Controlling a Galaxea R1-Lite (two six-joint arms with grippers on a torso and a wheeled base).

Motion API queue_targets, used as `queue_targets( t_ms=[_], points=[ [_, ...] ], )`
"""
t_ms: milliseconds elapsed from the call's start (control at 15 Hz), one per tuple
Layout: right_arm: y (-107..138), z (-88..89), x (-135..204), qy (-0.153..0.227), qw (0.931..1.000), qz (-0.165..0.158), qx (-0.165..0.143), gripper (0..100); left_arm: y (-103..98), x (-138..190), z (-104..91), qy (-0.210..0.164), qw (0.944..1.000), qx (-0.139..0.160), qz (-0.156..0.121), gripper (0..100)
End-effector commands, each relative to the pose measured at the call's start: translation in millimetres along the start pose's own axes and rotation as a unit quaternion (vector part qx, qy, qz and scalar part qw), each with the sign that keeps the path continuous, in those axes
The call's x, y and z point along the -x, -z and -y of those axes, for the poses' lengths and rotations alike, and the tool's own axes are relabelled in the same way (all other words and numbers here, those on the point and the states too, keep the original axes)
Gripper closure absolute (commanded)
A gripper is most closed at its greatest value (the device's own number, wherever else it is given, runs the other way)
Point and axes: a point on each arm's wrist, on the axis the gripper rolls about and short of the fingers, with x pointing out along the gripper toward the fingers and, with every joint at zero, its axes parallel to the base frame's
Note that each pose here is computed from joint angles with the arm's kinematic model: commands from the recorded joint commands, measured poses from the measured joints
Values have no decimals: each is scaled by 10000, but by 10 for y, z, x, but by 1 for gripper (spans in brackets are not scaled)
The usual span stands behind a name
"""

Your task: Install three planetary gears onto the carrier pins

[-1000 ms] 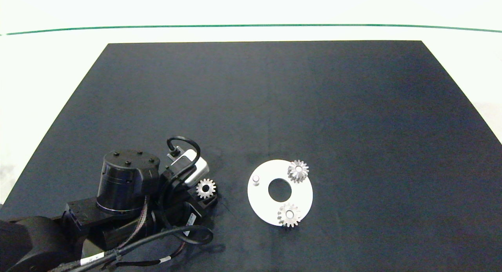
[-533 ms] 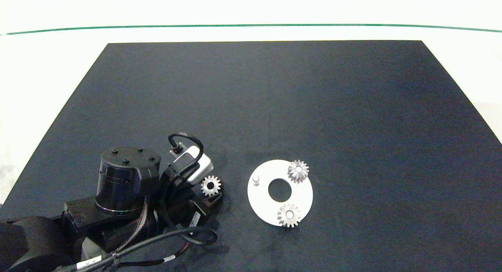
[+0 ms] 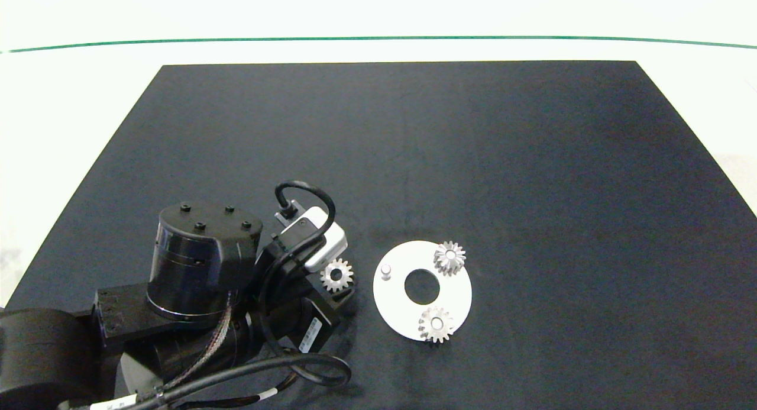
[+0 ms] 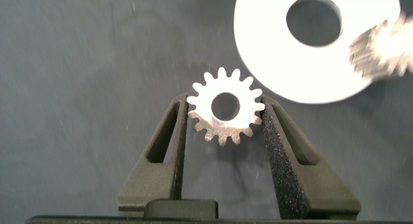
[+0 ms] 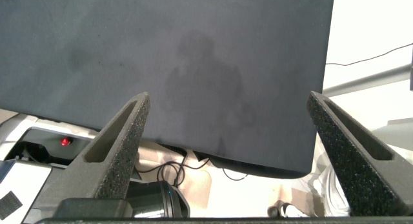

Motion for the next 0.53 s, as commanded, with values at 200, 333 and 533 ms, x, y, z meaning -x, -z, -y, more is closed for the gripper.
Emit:
queue_targets(
  t_ms=[200,333,533],
  points=[
    [0,-1,0,10,10000,-30,16,0,-57,-156,169,115,9999,-124,13,87],
    [-2,-1,-3,8,10000,-37,26,0,-88,-226,194,109,9998,-110,107,87],
    [-5,-4,-10,2,10000,-59,69,0,-113,-269,242,160,9997,-138,129,87]
  ],
)
